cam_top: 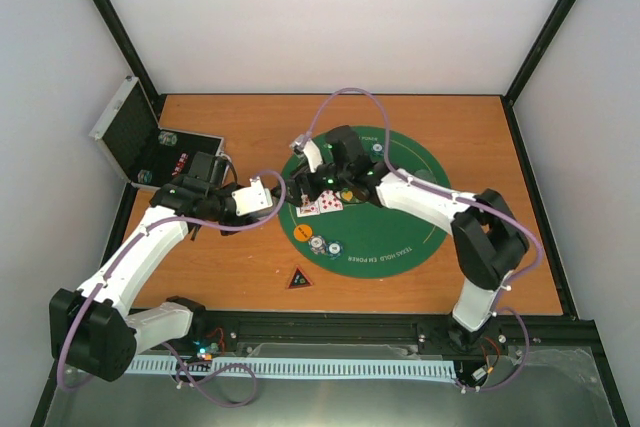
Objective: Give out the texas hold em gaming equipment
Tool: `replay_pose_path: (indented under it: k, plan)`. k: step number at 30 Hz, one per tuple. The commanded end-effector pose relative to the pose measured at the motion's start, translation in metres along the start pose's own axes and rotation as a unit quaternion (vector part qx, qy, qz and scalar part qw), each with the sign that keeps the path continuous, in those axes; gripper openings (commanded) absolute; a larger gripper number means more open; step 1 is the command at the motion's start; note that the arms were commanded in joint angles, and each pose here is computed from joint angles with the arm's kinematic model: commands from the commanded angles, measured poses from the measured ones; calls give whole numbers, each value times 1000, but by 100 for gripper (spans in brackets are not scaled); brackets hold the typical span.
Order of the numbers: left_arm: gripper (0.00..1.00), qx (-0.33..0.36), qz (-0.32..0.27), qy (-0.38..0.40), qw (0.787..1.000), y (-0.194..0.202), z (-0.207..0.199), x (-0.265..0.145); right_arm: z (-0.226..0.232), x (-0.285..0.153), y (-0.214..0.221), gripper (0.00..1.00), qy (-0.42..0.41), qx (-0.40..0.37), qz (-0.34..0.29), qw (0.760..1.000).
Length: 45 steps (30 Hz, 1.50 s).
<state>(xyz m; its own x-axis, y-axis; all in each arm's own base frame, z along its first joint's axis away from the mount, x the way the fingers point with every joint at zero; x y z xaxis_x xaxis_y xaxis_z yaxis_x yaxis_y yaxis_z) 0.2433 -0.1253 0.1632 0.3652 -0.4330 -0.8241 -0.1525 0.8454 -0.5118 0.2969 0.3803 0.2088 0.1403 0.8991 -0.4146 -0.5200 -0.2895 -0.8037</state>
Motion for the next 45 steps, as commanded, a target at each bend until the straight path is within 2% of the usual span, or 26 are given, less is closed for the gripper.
replay_pose_path:
  k: [1,8,19,28,36,39,45]
  plan:
    - [48,19,-31,-18,999,-17,8,-16,9,20,1,97,-44,30,21,998]
    - [49,19,-34,-16,999,-19,9,-16,12,45,24,95,-75,24,59,995]
    - [48,22,-41,-16,999,-21,9,-16,-11,64,42,93,-43,60,99,992]
    - [48,26,-32,-25,999,-17,9,-16,-25,38,44,93,9,62,98,993]
    - [48,25,-36,-24,999,-18,9,-14,-8,30,37,90,-26,52,101,993]
    - [48,24,-35,-23,999,-18,10,-13,7,27,29,81,-71,53,98,991]
    - [48,21,-29,-20,999,-15,9,-10,12,22,20,44,-67,51,94,992]
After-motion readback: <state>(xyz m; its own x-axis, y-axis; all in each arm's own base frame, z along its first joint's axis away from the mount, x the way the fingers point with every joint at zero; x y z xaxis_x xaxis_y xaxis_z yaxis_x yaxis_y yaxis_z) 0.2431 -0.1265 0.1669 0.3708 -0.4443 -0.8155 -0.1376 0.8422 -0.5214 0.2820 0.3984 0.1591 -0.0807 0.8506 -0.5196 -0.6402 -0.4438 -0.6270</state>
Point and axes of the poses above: each gripper's point midway between its finger pads, its own x axis out along the fingers, its own z axis along the line the jaws close on, y = z × x, the point moved 2 cm from there along -x, back along the fingers, and after that the axes turned 1 degree about -x, right-handed, at the moved point
